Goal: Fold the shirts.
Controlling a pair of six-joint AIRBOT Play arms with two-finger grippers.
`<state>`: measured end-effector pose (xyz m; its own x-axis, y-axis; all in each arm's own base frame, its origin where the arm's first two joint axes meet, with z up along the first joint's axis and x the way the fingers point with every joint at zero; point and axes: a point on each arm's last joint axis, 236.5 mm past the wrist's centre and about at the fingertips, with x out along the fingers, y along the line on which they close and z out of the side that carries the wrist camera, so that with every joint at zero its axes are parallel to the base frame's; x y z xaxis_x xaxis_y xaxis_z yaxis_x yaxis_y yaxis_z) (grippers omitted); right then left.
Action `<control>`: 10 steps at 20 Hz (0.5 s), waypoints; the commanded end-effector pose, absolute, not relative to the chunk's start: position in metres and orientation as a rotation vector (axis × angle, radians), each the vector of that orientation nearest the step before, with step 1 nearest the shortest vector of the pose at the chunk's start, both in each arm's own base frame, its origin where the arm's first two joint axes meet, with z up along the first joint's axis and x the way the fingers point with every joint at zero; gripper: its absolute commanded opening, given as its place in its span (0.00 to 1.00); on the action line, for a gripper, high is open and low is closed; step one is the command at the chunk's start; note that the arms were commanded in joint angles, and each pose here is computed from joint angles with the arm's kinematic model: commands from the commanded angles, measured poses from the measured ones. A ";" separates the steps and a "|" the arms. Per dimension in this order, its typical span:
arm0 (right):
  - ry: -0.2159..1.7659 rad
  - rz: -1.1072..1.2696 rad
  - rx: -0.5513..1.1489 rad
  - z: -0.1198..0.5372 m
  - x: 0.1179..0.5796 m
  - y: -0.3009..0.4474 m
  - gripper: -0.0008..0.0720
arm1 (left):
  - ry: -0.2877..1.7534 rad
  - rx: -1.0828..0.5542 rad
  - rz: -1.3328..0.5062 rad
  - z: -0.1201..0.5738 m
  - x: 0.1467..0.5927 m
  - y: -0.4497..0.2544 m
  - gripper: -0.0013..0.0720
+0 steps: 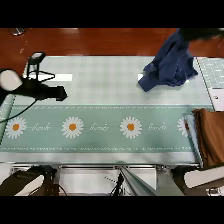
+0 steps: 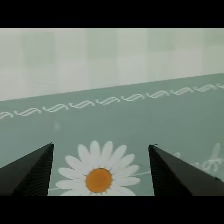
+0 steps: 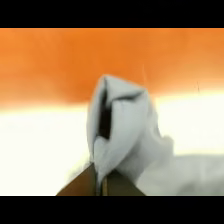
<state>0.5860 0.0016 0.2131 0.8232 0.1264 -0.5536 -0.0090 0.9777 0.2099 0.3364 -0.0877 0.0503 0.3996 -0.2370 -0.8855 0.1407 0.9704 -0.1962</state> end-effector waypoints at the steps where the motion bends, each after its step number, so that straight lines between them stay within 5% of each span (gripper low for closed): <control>1: 0.276 0.205 0.165 0.372 0.522 0.031 0.04 | 0.965 -0.267 -0.355 0.092 0.298 -0.119 0.98; 6: 0.109 0.378 0.081 0.467 0.413 0.074 0.04 | 0.910 -0.326 -0.408 0.081 0.259 -0.137 0.98; 10: 0.144 0.506 0.024 0.477 0.339 0.105 0.04 | 0.947 -0.370 -0.424 0.070 0.257 -0.145 0.98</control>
